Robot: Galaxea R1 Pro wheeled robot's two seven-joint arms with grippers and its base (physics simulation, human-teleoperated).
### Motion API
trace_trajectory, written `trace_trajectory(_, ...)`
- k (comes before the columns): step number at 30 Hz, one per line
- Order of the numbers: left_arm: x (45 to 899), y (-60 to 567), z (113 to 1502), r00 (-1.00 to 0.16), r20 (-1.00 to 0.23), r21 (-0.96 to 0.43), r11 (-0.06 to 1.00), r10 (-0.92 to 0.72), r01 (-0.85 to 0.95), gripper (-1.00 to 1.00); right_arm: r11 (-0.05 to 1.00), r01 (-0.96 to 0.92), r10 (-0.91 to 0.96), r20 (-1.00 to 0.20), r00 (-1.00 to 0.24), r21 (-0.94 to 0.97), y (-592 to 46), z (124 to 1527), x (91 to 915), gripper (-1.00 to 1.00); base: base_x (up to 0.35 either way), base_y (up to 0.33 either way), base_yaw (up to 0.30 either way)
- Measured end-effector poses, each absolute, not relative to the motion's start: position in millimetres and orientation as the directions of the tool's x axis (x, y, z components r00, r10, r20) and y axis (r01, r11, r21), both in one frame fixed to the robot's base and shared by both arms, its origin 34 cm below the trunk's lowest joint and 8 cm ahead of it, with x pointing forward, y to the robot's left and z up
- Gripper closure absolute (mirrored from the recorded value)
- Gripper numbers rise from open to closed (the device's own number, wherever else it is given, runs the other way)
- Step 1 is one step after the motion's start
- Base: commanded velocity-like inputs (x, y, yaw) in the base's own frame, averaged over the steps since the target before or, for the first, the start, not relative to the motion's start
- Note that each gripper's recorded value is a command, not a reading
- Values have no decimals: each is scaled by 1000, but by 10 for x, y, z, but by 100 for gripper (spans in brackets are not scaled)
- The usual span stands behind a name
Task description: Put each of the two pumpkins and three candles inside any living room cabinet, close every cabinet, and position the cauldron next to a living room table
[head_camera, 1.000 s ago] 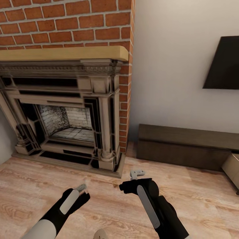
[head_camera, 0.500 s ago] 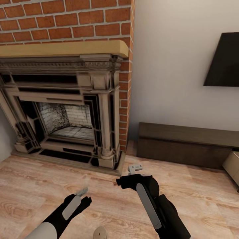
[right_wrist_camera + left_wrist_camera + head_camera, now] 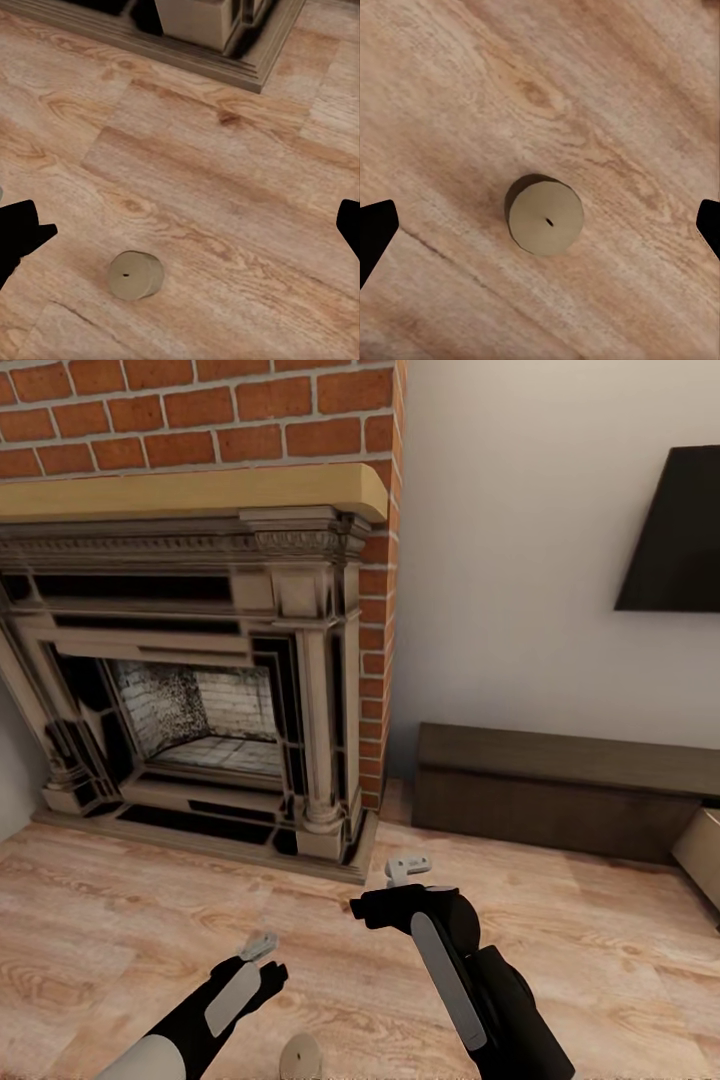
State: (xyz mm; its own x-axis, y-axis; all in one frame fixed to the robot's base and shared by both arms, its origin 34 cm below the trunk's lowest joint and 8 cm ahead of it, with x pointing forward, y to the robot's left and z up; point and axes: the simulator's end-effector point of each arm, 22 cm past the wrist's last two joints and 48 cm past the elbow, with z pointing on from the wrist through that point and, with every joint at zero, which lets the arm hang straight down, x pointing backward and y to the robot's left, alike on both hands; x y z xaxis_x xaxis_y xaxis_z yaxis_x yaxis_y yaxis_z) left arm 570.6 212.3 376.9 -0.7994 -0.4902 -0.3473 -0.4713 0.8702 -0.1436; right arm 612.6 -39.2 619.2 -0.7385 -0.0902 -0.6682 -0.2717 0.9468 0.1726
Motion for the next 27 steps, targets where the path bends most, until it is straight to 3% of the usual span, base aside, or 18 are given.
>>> trace_trajectory(27, 5795, 1989, 3426, -836, -312, -163, 892, -451, -421, -100, 945, -276, -83, -686, -723, 177, -392, 5720, 6003, -100, 0, 0, 0)
